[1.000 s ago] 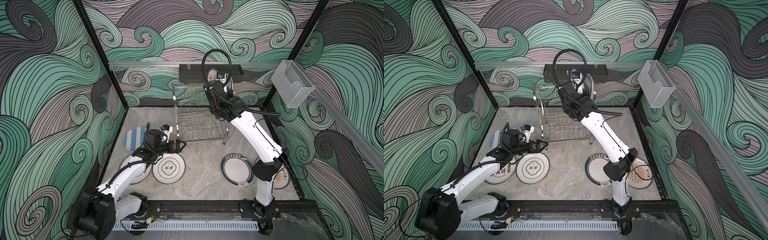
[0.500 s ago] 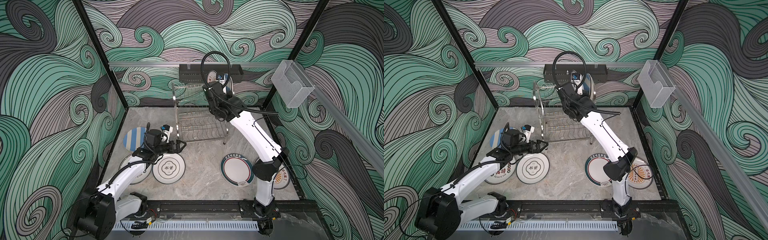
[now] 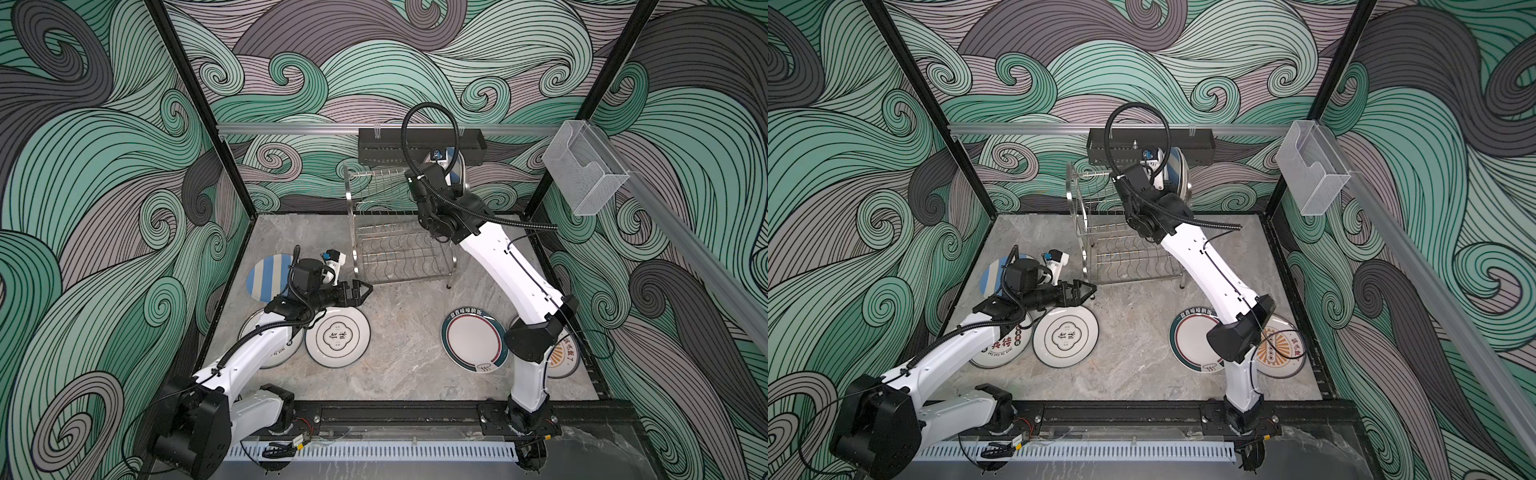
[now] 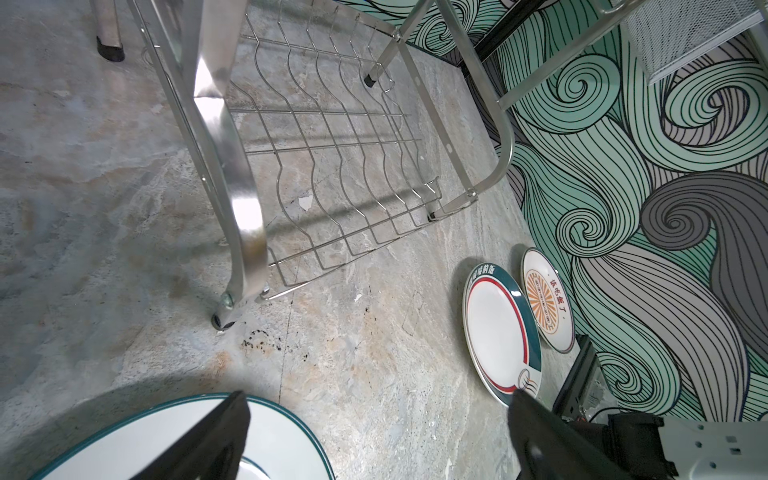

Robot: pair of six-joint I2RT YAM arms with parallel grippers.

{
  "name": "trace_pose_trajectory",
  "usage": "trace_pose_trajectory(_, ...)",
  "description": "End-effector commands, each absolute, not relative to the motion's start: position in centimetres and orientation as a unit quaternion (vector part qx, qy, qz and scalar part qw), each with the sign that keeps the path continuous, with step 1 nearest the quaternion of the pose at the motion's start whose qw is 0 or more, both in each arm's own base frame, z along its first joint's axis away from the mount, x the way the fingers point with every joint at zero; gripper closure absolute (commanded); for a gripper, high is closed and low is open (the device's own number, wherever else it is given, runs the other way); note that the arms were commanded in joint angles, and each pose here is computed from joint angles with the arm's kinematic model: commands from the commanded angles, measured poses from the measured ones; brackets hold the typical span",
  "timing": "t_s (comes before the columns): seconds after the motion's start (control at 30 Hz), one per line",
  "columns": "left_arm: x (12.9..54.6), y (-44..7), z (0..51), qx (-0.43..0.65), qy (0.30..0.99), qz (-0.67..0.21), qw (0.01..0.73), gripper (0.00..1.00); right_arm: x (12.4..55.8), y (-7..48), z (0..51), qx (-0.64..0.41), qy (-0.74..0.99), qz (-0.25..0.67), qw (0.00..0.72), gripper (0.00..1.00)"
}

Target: Load the plates into the dish rack

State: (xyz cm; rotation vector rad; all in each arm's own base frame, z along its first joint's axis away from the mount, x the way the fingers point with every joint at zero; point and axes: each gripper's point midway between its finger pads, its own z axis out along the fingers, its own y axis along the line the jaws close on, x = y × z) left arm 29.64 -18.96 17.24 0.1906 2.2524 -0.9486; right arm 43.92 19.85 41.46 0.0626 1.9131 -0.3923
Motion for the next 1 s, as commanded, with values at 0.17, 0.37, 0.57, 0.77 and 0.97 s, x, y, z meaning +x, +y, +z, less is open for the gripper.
trace_pose_trajectory(0.17, 29.7, -19.0, 18.0, 0.083, 0.862, -0.359, 0.347, 0.01, 43.7, 21.2, 41.5, -0.001, 0.822, -0.134, 0.554, 0.73)
trace_pose_trajectory(0.37, 29.8, -18.6, 18.2, 0.078, 0.865, -0.348, 0.352, 0.01, 42.5, 20.3, 43.2, -0.018, 0.821, -0.143, 0.553, 0.50)
trace_pose_trajectory(0.57, 30.0, -17.5, 18.5, 0.063, 0.872, -0.320, 0.366, 0.01, 40.5, 19.7, 46.1, -0.060, 0.815, -0.115, 0.565, 0.31)
trace_pose_trajectory(0.77, 29.9, -16.7, 19.7, 0.061, 0.873, -0.302, 0.379, 0.02, 35.4, 19.6, 47.4, -0.129, 0.818, -0.013, 0.560, 0.25)
trace_pose_trajectory(0.97, 29.6, -17.3, 21.5, 0.082, 0.860, -0.318, 0.390, 0.01, 29.5, 17.7, 41.0, -0.189, 0.851, 0.042, 0.489, 0.16)
